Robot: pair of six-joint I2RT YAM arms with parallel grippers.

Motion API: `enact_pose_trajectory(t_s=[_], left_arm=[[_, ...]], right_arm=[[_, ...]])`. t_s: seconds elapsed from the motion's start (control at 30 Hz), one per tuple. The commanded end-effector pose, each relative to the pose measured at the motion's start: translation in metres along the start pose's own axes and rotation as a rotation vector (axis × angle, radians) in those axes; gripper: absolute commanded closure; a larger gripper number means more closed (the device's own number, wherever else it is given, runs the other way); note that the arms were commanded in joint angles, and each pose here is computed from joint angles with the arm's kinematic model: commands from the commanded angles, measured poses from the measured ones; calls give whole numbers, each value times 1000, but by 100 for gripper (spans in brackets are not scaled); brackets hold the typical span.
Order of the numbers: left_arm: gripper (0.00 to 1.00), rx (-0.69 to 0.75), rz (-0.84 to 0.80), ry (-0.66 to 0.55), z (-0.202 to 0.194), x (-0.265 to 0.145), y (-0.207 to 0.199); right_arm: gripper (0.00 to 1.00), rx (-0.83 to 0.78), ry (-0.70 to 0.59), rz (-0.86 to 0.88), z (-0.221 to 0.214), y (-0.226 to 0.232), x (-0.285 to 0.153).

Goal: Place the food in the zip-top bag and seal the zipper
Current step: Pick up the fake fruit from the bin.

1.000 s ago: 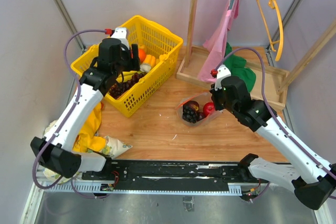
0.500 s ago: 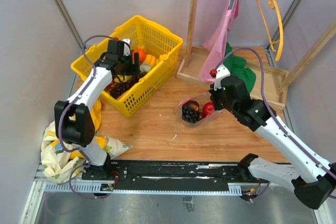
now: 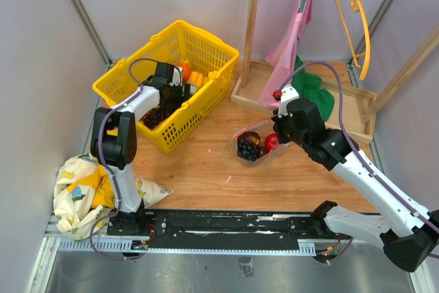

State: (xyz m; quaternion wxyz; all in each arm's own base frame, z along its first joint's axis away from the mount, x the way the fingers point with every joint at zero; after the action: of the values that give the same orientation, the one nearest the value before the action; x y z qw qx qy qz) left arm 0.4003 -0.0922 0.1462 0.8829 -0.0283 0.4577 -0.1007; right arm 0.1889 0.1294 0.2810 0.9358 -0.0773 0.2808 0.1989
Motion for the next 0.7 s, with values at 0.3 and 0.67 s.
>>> enact_pose_trajectory(t_s=[0.3, 0.67], left_arm=[[58, 1, -87, 49, 0, 9, -6], [91, 19, -34, -110, 22, -48, -8]], right_arm=[[99, 31, -22, -3, 3, -2, 1], [99, 46, -28, 23, 7, 1, 0]])
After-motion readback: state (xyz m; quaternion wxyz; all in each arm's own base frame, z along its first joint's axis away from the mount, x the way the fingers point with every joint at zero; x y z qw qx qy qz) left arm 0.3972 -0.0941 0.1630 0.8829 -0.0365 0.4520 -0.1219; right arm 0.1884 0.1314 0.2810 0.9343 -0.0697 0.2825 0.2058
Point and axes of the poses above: each gripper's point midway between its finger pads, its own x axis out along the fingers, its own y axis along the line the jaws close on, z = x × y, the point moved 9 cm from there along -x, back along the fingers
